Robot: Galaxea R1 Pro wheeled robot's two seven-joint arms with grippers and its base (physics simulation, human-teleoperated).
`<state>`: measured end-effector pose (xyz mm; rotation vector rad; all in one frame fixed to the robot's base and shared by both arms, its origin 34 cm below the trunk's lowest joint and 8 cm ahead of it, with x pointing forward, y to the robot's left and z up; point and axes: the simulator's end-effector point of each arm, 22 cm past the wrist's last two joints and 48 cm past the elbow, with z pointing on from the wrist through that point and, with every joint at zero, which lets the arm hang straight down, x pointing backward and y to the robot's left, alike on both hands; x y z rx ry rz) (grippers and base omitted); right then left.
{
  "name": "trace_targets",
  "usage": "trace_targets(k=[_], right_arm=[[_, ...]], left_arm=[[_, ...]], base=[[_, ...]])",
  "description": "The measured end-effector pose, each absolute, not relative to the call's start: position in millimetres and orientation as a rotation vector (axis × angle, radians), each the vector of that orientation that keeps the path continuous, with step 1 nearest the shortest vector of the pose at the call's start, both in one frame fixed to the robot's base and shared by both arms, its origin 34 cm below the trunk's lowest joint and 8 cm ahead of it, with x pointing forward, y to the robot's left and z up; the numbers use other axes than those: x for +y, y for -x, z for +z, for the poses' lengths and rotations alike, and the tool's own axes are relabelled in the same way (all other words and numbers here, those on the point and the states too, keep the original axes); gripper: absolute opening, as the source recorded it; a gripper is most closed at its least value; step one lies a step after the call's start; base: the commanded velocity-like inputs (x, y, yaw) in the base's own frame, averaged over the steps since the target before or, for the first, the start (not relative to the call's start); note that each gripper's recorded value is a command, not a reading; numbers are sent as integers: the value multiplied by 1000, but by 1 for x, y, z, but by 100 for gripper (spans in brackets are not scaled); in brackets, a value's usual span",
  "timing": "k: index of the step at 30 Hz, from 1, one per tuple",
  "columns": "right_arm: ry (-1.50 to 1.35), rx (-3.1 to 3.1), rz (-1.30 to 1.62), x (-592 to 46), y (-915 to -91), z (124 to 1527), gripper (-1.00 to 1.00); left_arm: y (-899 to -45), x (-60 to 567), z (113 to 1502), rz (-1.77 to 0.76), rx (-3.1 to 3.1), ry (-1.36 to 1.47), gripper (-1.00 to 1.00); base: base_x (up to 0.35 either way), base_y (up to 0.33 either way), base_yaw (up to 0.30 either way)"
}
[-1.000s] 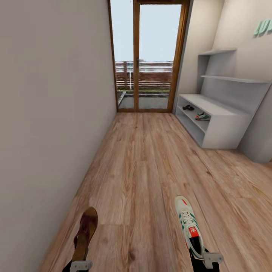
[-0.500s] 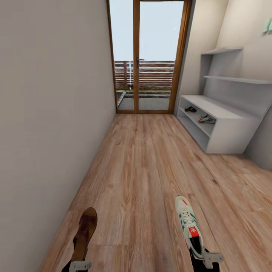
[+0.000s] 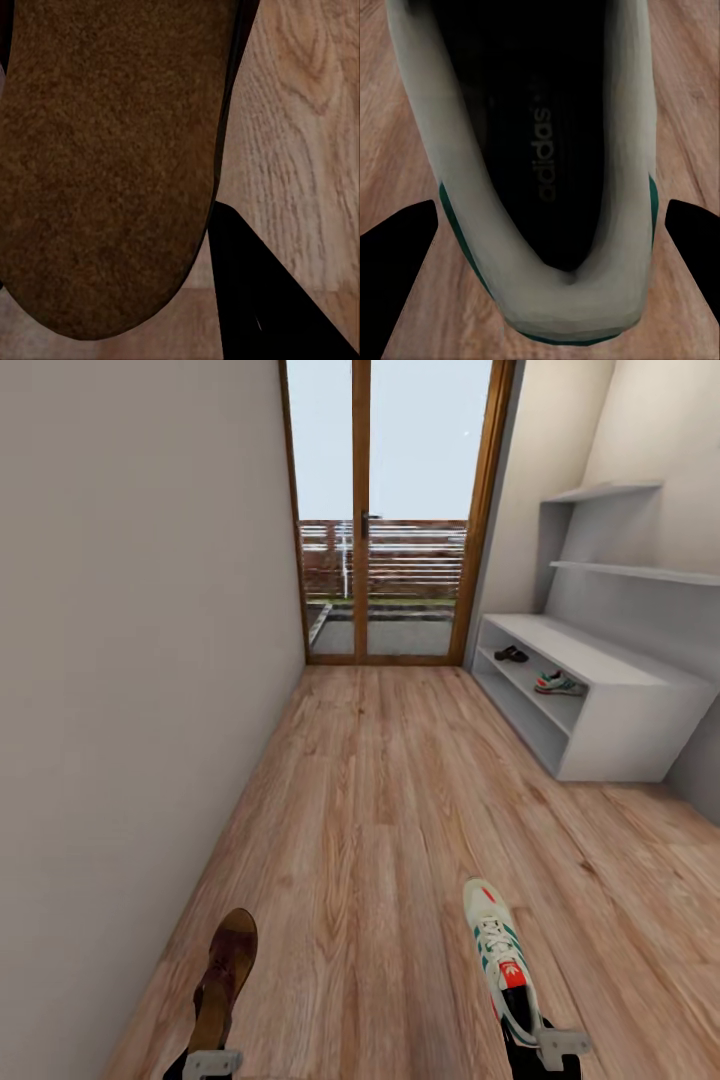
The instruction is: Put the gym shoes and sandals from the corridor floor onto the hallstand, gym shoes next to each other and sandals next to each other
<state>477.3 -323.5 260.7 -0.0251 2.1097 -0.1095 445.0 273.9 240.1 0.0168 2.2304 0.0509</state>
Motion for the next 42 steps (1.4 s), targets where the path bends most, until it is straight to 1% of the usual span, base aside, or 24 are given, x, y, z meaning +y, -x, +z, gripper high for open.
trace_targets(k=[42], right_arm=[[27, 2119, -108, -323, -475, 257, -100]], left_arm=[[-441, 271, 236, 47, 2241, -19, -100]], base=[[340, 0, 0]])
